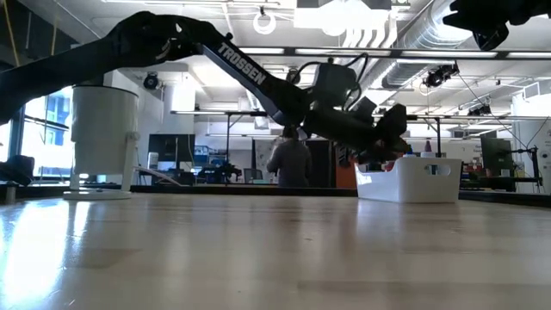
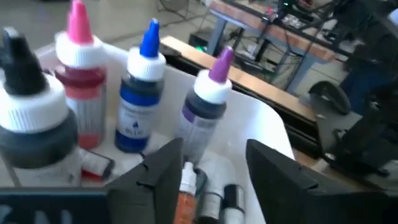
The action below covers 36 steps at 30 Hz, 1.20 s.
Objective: Pick & Place food coloring
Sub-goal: Return to Home Position
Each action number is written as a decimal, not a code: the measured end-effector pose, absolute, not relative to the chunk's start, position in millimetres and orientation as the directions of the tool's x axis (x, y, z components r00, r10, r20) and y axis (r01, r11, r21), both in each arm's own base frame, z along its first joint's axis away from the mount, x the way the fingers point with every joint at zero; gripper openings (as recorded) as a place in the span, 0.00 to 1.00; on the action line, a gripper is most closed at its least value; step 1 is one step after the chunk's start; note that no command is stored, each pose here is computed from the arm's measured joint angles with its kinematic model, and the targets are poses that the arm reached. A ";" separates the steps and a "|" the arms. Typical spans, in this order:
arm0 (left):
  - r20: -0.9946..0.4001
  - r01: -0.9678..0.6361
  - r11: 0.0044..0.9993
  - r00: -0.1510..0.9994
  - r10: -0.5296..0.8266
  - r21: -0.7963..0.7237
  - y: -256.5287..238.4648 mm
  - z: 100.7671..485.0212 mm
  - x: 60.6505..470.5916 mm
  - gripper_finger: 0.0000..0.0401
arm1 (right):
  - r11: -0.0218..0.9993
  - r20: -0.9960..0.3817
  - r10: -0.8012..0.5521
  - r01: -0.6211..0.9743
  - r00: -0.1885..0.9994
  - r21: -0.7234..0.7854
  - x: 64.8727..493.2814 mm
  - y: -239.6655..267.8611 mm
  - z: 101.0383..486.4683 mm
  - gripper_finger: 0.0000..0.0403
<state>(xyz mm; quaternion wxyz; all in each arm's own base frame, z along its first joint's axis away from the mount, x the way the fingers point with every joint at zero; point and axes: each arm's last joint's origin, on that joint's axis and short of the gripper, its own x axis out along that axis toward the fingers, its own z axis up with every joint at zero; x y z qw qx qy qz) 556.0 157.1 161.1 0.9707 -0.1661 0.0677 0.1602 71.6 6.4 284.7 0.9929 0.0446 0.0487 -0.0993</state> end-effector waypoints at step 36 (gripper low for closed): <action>-0.671 -0.297 0.910 0.615 0.415 0.290 -74.1 460.5 214.7 0.43 | 0.991 -0.039 -0.082 0.085 0.996 0.099 87.5 13.8 249.1 0.32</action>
